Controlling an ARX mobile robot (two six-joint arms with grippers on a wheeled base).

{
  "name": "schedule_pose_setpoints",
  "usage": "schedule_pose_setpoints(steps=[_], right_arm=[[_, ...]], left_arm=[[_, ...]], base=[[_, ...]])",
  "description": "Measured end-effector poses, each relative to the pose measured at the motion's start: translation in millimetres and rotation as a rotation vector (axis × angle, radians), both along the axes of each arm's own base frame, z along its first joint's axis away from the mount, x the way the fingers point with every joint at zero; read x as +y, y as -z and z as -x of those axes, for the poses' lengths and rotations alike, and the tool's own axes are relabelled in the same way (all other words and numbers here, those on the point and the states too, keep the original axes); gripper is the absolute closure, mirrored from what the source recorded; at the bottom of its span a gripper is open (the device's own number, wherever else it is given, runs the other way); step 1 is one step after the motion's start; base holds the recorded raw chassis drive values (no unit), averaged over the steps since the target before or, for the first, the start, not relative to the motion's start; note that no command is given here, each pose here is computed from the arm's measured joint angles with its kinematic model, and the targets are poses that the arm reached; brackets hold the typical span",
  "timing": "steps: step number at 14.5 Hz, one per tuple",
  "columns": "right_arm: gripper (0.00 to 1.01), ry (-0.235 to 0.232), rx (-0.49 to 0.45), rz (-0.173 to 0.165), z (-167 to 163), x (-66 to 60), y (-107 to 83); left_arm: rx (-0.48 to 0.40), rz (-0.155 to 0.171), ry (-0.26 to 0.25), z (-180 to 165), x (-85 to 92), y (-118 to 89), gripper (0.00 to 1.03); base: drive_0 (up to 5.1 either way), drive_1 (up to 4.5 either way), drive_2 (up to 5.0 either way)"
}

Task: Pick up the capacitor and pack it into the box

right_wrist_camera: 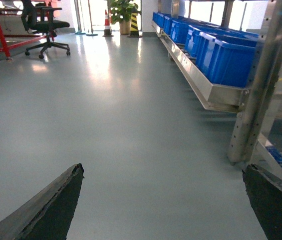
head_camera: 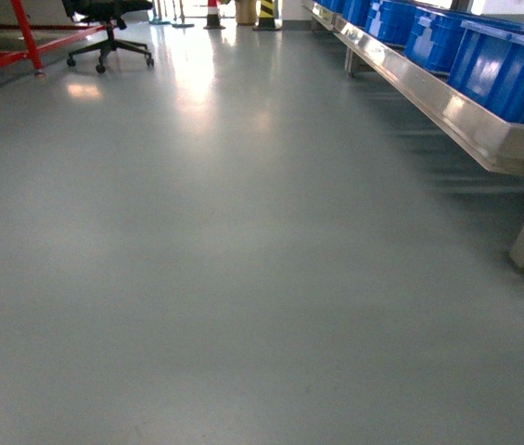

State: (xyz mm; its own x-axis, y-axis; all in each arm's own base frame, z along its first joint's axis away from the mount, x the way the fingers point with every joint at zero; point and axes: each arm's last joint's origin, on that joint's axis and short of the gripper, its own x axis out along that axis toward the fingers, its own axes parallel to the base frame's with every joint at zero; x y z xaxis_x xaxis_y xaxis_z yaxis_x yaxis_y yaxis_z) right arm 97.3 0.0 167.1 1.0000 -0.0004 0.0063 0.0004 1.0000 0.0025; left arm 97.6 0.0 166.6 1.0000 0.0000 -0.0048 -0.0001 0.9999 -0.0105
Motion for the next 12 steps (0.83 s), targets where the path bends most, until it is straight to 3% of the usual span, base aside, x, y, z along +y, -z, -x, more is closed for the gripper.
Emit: schedule_pose_setpoints(steps=[12], right_arm=[[0.03, 0.0, 0.006, 0.0, 0.0, 0.0, 0.6]], left_arm=[[0.0, 0.0, 0.0, 0.0, 0.0, 0.0, 0.6]], base=[[-5.0, 2.48, 2.5]])
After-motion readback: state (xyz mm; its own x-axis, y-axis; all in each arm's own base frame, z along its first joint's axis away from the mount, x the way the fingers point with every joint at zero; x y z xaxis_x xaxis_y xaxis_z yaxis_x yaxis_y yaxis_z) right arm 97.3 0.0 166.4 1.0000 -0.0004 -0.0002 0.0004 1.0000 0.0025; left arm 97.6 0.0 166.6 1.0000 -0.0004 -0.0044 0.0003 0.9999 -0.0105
